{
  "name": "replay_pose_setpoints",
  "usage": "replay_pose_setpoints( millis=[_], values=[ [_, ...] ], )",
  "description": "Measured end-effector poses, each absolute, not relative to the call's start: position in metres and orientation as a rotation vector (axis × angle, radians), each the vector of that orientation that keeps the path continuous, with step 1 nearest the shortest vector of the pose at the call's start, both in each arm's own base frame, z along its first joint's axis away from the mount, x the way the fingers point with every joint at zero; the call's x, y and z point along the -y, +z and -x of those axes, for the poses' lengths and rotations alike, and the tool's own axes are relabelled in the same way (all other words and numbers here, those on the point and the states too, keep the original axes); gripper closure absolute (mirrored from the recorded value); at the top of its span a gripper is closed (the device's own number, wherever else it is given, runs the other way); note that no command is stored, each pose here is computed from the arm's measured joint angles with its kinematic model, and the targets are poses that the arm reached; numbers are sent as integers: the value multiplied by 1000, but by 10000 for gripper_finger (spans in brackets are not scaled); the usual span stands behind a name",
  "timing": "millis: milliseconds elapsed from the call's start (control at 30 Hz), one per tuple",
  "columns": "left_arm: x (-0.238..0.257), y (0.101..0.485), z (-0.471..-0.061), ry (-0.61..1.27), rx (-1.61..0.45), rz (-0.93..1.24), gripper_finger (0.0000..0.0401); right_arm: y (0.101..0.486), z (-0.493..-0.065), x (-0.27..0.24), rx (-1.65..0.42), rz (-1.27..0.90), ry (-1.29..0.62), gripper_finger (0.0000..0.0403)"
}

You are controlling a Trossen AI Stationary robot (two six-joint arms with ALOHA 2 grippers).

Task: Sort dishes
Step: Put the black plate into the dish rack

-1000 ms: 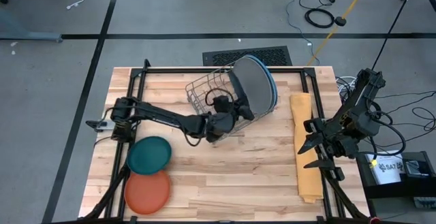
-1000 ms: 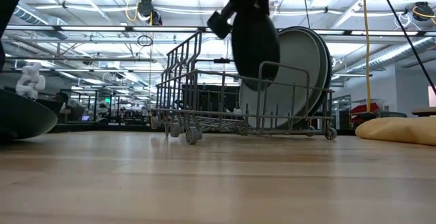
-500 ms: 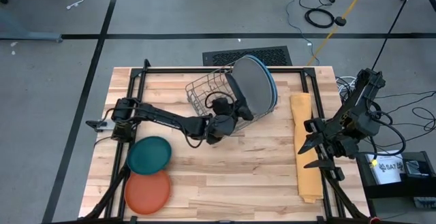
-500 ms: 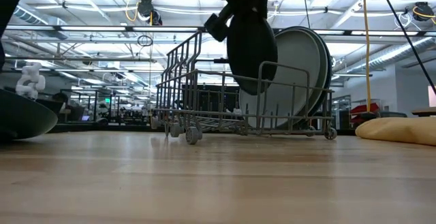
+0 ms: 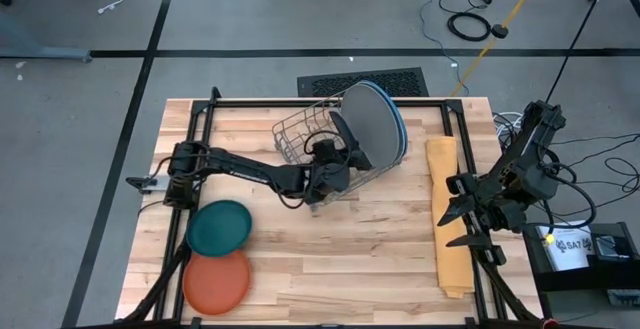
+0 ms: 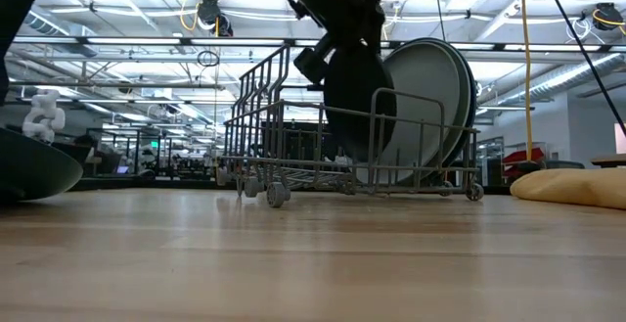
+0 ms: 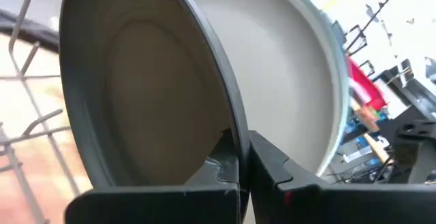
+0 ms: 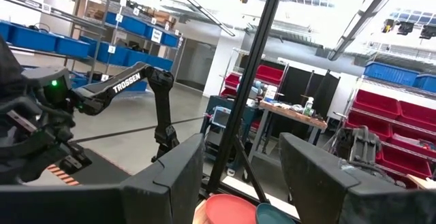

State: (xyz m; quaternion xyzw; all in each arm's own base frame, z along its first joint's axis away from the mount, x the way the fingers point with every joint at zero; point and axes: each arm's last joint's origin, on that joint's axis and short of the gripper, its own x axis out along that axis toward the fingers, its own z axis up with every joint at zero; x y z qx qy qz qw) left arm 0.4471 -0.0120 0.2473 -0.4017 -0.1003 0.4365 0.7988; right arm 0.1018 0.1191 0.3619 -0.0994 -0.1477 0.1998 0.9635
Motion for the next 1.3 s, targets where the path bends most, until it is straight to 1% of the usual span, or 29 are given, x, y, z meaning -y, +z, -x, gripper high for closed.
replay_pose_setpoints(
  millis=[100,433,867,1100,1300],
  values=[
    [7,241,-450,939,221,885,398,362,-102,-119,299,201,404,218],
    [0,242,-451,927,215,890,398,362,-102,-119,299,205,404,218],
    [0,243,-451,917,187,838,398,362,-102,-119,299,204,404,218],
    [9,267,-451,834,233,706,398,362,-102,-119,298,202,404,218],
    [13,274,-448,825,233,715,398,362,-102,-119,297,204,404,218]
  ],
)
